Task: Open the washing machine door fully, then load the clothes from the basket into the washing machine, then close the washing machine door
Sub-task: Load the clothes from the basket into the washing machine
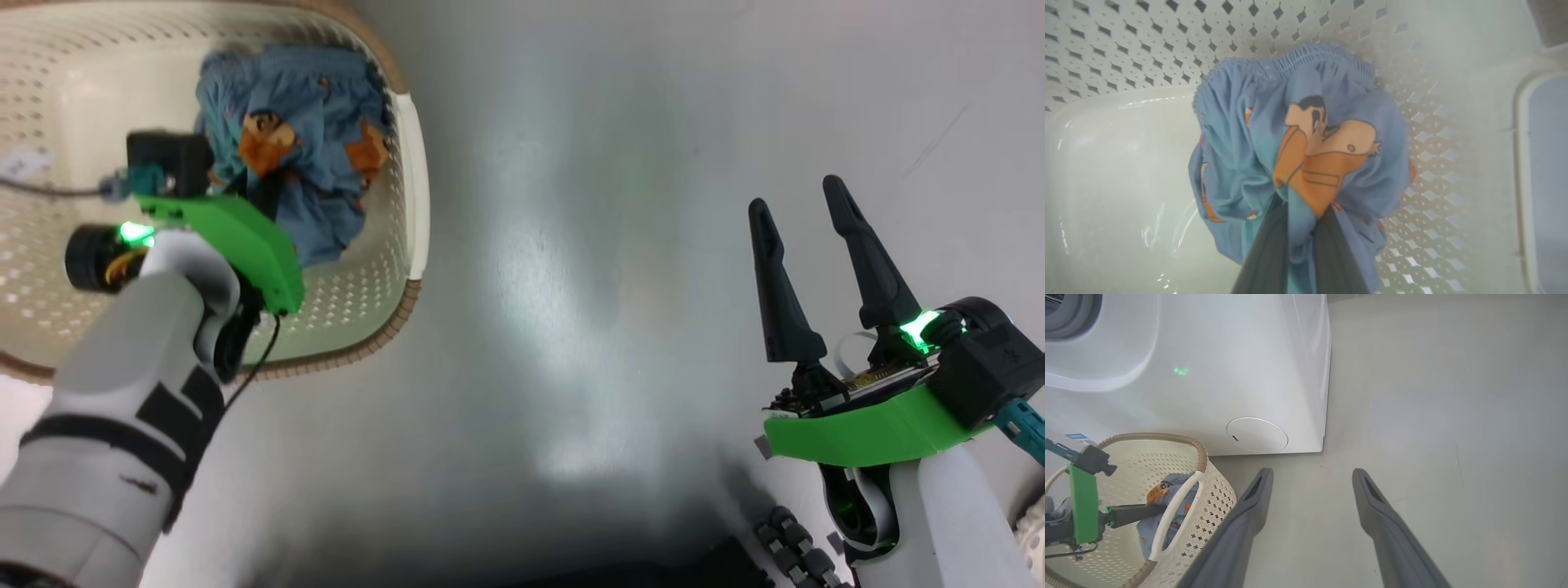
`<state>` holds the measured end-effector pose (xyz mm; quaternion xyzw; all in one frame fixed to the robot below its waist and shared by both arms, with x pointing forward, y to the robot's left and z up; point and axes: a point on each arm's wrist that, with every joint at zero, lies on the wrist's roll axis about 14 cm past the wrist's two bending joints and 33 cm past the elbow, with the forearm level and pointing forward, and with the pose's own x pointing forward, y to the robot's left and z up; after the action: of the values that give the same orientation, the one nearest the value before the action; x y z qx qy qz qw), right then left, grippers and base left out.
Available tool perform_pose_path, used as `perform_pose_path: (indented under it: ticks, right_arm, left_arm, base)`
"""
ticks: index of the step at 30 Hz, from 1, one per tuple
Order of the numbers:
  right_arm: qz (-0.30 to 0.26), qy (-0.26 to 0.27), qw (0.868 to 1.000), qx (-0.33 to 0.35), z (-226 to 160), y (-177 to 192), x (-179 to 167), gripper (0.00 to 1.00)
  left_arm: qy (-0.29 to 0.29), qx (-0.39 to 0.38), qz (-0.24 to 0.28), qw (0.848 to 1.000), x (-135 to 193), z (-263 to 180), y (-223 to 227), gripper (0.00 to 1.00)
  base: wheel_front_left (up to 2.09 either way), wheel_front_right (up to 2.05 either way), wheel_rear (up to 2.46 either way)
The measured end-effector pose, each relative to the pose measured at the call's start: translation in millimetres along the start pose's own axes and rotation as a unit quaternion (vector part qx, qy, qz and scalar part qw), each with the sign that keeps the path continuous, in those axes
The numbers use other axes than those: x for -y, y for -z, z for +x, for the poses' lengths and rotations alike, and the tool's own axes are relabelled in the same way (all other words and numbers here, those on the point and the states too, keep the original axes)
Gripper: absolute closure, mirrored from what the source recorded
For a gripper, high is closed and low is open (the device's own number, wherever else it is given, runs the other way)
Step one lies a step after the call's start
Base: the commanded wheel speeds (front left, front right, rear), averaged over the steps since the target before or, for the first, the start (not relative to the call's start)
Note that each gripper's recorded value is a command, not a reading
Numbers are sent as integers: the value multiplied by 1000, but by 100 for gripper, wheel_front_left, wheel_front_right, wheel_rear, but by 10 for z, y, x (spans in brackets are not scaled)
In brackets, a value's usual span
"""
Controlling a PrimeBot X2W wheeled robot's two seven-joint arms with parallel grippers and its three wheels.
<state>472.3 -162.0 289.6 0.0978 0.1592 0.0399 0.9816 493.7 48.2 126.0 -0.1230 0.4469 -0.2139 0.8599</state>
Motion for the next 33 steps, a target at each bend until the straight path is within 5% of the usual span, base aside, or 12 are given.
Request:
perform_pose_path:
  ticks: [11, 15, 22, 33]
  right_arm:
    - [-3, -17, 999, 44, -66, -439, -161, 0]
    - [-7, -27, 997, 65, -111, -639, -245, 0]
    - [-13, -37, 996, 74, -361, -816, -370, 0]
    - [-16, -58, 993, 102, -806, -1111, -591, 0]
  left_arm:
    - [-19, 110, -40, 993, 26, -541, -524, 100]
    - [-37, 192, -45, 980, -5, -897, -929, 100]
    - [-71, 259, -49, 962, 29, -1599, -975, 100]
    - [-110, 402, -14, 909, 224, -2762, -1383, 100]
  base:
    - [0, 0, 0]
    - [0, 0, 0]
    - [0, 0, 0]
    - [0, 0, 0]
